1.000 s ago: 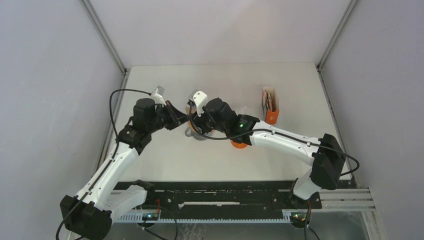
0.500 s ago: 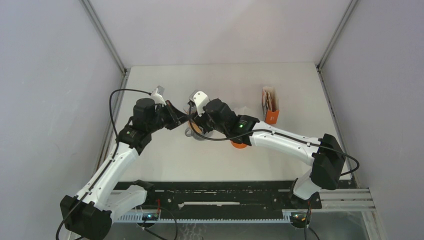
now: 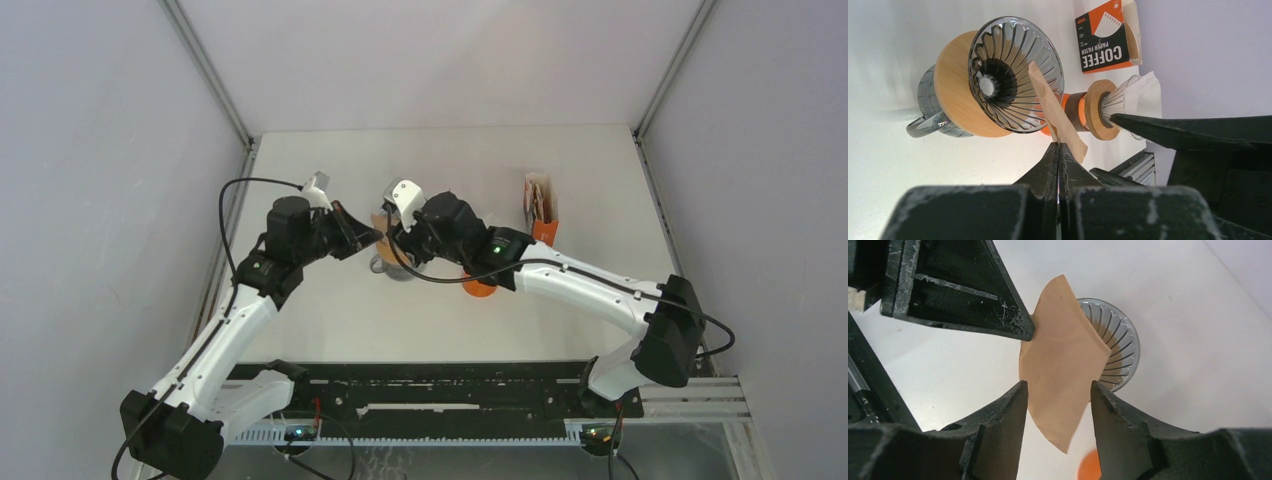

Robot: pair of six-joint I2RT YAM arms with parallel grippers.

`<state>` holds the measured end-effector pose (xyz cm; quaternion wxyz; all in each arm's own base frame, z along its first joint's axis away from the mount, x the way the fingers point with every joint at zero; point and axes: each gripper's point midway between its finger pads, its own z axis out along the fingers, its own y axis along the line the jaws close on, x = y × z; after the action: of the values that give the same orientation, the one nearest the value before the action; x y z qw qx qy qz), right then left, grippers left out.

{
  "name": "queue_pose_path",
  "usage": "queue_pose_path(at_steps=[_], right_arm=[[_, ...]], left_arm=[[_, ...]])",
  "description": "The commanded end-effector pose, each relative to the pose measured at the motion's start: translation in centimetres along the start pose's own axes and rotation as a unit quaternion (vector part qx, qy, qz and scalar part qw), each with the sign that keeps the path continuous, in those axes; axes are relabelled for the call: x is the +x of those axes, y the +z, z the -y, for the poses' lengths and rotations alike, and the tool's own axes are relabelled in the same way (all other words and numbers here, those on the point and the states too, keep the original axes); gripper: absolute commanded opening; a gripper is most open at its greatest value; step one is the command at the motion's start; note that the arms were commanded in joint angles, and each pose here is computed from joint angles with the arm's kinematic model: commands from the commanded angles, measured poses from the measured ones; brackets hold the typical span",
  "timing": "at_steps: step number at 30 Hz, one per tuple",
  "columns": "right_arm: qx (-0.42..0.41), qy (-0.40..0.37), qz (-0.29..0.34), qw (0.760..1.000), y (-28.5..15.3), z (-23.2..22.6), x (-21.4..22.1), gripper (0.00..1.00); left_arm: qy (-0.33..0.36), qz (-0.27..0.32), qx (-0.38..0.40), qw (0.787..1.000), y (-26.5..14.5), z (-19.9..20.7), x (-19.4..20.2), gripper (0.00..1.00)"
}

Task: Place the coffee filter in the dripper
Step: Place the coffee filter in the coffee dripper.

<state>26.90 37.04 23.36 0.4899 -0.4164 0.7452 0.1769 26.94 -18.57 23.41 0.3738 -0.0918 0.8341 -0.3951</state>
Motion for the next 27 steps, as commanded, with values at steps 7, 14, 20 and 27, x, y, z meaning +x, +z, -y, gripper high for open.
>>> queue_pose_path(at_steps=[7,14,20,27], right_arm=[[-0.031,-0.046,0.037,0.998,-3.4,0.1,-1.1,0.6],[-0.043,-0.055,0.022,0.997,-2.4,-0.9,0.3,0.61],[-0.028,-0.067,0.008,0.997,-1.6,-0.9,1.1,0.61],[-0.014,-0.071,0.005,0.997,-1.0,-0.5,1.3,0.59]], left_arm=[[0.01,0.023,0.032,0.999,-0.6,2.1,-1.4,0.0],[0.009,0.023,0.033,0.999,-0.6,2.2,-1.4,0.0],[0.01,0.025,0.033,0.999,-0.7,2.1,-1.4,0.0],[0.01,0.023,0.034,0.999,-0.7,2.2,-1.3,0.0]])
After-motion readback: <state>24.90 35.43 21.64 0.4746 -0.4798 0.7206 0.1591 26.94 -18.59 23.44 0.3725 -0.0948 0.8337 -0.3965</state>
